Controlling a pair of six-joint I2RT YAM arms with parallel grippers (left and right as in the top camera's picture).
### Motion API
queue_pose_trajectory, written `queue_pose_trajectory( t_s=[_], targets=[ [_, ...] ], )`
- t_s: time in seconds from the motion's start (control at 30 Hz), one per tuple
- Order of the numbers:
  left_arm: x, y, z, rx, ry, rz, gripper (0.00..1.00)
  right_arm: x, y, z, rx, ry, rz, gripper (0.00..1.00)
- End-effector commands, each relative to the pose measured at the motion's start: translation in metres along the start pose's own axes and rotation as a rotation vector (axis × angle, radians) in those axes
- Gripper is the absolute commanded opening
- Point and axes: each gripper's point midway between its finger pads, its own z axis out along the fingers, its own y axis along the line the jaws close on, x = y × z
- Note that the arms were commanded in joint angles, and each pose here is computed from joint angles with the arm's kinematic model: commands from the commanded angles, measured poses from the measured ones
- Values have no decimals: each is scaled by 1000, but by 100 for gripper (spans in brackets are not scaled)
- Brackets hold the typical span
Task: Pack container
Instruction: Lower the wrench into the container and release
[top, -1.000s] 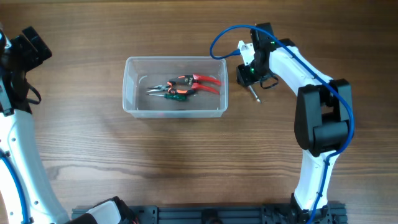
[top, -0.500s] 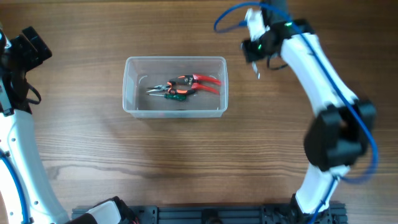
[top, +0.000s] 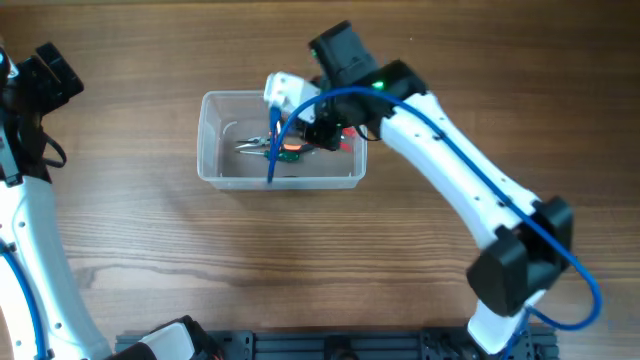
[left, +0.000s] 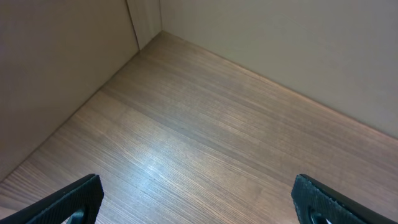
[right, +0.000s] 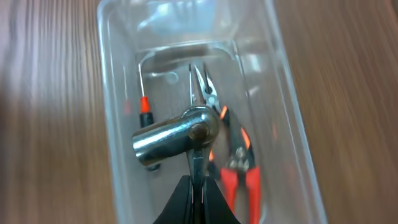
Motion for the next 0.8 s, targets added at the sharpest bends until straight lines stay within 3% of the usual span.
queue_pose_trajectory(
  t_s=[0.0, 0.17, 0.2, 0.23, 0.27, 0.33, 0.57, 0.67, 0.77],
  targets=[
    [-1, 2, 1, -9, -2, -16, 100, 17, 0, 53, -91, -15, -180, 4],
    [-1, 2, 1, -9, -2, -16, 100, 49, 6, 101, -159, 53, -123, 5],
    [-1, 2, 1, -9, -2, -16, 100, 50, 2, 101, -140, 66, -116, 20],
    [-1, 2, 1, -9, -2, -16, 100, 49, -11, 97, -80, 89, -69, 52],
    [-1, 2, 1, -9, -2, -15, 100, 43, -29, 88, 12, 108, 25, 58],
    [-1, 2, 1, -9, -2, -16, 100, 24, -61, 57, 173, 103, 153, 97],
    [-1, 2, 1, -9, -2, -16, 100, -61, -82, -59, 357, -150, 93, 100],
    [-1, 2, 1, -9, -2, -16, 100, -95, -86, -123, 449, -338, 266, 100],
    [-1, 2, 1, -9, -2, -16, 100, -104, -78, -189, 555, -405, 283, 100]
  ],
)
